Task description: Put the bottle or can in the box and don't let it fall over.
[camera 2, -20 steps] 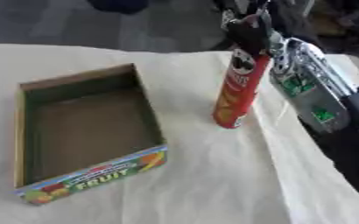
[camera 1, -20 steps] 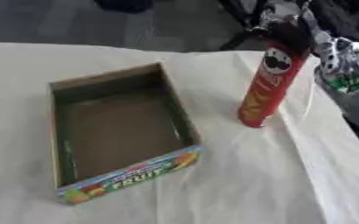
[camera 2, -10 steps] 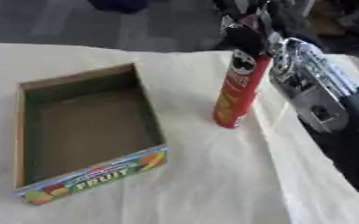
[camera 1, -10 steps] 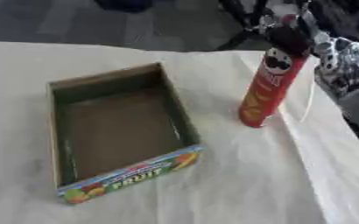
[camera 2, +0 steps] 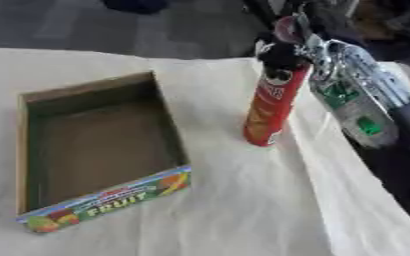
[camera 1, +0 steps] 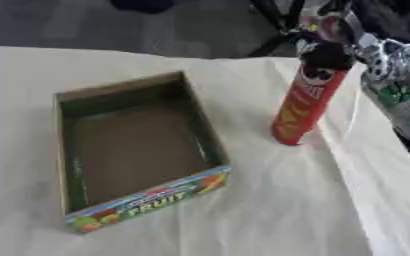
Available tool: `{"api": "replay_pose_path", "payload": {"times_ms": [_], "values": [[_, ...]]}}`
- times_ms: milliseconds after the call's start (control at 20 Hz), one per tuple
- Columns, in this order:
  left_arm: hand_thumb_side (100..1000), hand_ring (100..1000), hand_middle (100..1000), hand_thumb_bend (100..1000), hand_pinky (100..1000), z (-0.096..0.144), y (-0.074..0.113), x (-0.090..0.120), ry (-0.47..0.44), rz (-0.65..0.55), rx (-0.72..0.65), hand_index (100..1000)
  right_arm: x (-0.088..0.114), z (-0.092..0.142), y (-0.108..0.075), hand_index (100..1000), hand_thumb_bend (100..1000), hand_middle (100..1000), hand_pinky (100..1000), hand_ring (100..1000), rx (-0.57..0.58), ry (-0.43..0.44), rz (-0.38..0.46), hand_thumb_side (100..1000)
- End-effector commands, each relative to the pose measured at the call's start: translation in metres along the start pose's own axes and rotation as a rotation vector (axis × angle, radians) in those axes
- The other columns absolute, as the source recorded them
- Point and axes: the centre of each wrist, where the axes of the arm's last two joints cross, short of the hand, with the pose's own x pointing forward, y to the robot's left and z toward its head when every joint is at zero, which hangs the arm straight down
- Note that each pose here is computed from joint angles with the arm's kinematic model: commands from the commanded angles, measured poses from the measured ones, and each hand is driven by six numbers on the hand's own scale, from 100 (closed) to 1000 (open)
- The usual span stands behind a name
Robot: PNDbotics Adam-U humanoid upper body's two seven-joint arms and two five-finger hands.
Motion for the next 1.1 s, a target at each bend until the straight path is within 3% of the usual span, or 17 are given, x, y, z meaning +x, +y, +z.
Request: {"api": "replay_pose_path", "payload": {"times_ms": [50,300,550,700,950,1100], "values": [[694,761,792,100,461,-0.0051,0.0025,0.0082,-0.027,-0.023,-0.019,821,-0.0004,-0.0001,0.0064,784,100,788,374,710,0.052,0.011,-0.005,122],[694,762,790,100,462,-0.0054,0.0023,0.0083,-0.028,-0.022,-0.022,820,0.0002,-0.0005,0.0072,750,100,748,255,673,0.056,0.010,-0.010,116],[693,761,783,100,461,-0.0057,0.0021,0.0084,-0.028,-0.020,-0.025,819,-0.0008,-0.0014,0.0082,684,100,661,100,568,0.060,0.021,-0.024,149],[691,760,780,100,460,-0.0060,0.0020,0.0085,-0.030,-0.018,-0.026,818,-0.0010,-0.0010,0.0081,641,100,611,100,518,0.051,0.022,-0.032,157],[688,759,777,100,460,-0.0064,0.0017,0.0085,-0.032,-0.014,-0.028,815,-0.0007,0.0000,0.0088,468,100,447,100,334,0.030,-0.006,-0.028,100],[687,760,775,100,460,-0.0063,0.0015,0.0084,-0.031,-0.011,-0.029,814,-0.0012,-0.0005,0.0085,402,100,390,100,279,0.011,-0.022,-0.024,100]]}}
